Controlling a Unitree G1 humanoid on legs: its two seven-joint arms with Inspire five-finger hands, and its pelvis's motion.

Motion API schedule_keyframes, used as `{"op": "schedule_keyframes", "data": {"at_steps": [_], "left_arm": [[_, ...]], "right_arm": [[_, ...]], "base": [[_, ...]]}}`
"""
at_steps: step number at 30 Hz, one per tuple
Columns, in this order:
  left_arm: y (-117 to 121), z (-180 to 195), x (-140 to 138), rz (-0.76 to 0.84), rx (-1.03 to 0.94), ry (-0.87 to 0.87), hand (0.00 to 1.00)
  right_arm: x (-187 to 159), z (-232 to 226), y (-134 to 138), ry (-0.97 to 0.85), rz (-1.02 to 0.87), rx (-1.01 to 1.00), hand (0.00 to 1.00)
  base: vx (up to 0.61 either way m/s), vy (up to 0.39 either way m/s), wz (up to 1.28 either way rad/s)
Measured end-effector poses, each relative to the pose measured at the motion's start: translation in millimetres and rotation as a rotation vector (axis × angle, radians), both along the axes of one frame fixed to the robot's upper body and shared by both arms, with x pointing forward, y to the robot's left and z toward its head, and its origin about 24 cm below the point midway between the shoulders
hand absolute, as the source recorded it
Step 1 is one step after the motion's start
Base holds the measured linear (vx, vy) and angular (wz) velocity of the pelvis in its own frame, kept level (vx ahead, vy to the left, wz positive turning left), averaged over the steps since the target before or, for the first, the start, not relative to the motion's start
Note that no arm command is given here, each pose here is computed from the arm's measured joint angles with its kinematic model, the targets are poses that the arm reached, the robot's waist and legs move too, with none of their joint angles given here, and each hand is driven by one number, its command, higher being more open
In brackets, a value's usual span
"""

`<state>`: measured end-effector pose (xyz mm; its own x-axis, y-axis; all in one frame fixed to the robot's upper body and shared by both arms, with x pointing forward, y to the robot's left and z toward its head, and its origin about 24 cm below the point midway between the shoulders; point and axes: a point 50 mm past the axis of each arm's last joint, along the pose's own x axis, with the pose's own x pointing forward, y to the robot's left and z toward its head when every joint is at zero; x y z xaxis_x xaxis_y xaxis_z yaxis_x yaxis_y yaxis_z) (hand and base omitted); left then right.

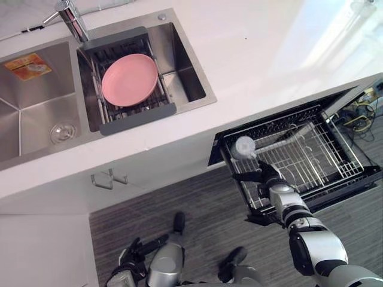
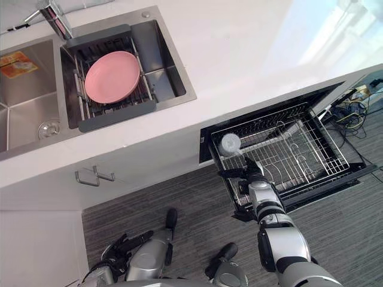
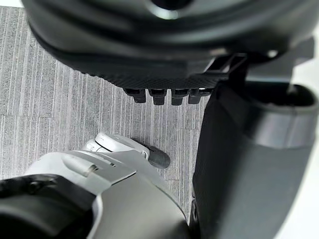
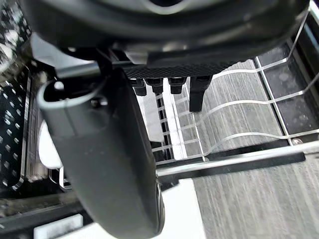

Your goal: Walk over to the sink, pick up the cup, carry it to the dishwasher, place the cup inside the dishwasher, then close the dishwasher door

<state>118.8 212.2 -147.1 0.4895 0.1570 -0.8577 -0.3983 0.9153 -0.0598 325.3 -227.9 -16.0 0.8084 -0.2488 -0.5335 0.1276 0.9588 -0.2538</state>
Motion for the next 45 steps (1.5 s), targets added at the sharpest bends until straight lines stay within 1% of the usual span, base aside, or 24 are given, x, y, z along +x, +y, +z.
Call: {"op": "schedule_keyframes", "data": {"at_steps": [5, 8, 11, 13, 16, 18, 20, 23, 24, 27, 33, 36, 39, 42, 45], "left_arm": [[3.0, -0.9, -3.9, -0.013, 0.009, 0.023, 1.0], [4.0, -3.2, -12.7, -0.008, 0.009, 0.046, 1.0], [4.4, -6.4, -24.8, 0.0, 0.007, 0.075, 1.0], [5.0, -7.5, -30.5, 0.004, 0.009, 0.084, 1.0], [4.7, -8.8, -35.5, 0.007, 0.008, 0.095, 1.0], [7.0, -10.2, -44.4, 0.017, 0.012, 0.116, 1.0], [8.4, -11.2, -48.3, 0.021, 0.014, 0.131, 1.0], [8.1, -13.4, -56.5, 0.042, 0.006, 0.156, 1.0], [7.9, -13.7, -58.0, 0.05, 0.002, 0.158, 1.0], [6.8, -14.9, -64.1, 0.114, -0.014, 0.166, 1.0], [4.7, -16.0, -69.9, 0.158, 0.028, 0.174, 1.0], [6.1, -16.0, -72.1, 0.115, 0.054, 0.186, 1.0], [5.9, -15.2, -70.5, 0.085, 0.068, 0.183, 1.0], [6.1, -14.6, -67.9, 0.017, 0.095, 0.191, 1.0], [6.3, -15.0, -66.2, -0.036, 0.1, 0.212, 1.0]], "right_arm": [[-3.6, 8.4, -1.5, -0.1, -0.042, -0.003, 1.0], [-16.1, 3.6, -6.0, -0.119, -0.068, -0.012, 1.0], [-36.8, -10.5, -11.4, -0.101, -0.105, 0.007, 1.0], [-43.5, -11.5, -9.2, -0.139, -0.101, 0.04, 1.0], [-55.8, -4.8, -0.2, -0.238, -0.106, 0.14, 1.0], [-65.2, 9.8, 17.2, -0.363, -0.031, 0.285, 1.0], [-68.8, 15.4, 23.3, -0.412, -0.008, 0.356, 1.0], [-75.6, 27.0, 33.7, -0.516, 0.03, 0.586, 1.0], [-76.6, 29.1, 35.8, -0.532, 0.042, 0.626, 1.0], [-78.7, 44.0, 57.0, -0.609, 0.19, 0.767, 1.0], [-80.0, 72.0, 94.3, -0.692, 0.432, 0.869, 1.0], [-81.5, 84.9, 100.1, -0.744, 0.482, 0.869, 1.0], [-78.7, 96.1, 96.8, -0.805, 0.481, 0.836, 1.0], [-74.3, 106.1, 104.9, -0.847, 0.501, 0.843, 1.0], [-74.9, 112.6, 105.0, -0.874, 0.496, 0.839, 1.0]], "base": [[-0.06, 0.008, -0.27], [-0.02, -0.01, -0.24], [0.04, -0.02, -0.17], [0.05, -0.029, -0.21], [0.04, -0.043, -0.23], [0.03, -0.048, -0.4], [0.02, -0.039, -0.29], [0.01, -0.043, -0.25], [0.0, -0.046, -0.11], [-0.01, -0.035, -0.09], [0.0, -0.016, 0.13], [0.02, 0.029, 0.66], [0.07, 0.102, 0.62], [0.04, 0.145, 0.16], [0.04, 0.146, 0.21]]}}
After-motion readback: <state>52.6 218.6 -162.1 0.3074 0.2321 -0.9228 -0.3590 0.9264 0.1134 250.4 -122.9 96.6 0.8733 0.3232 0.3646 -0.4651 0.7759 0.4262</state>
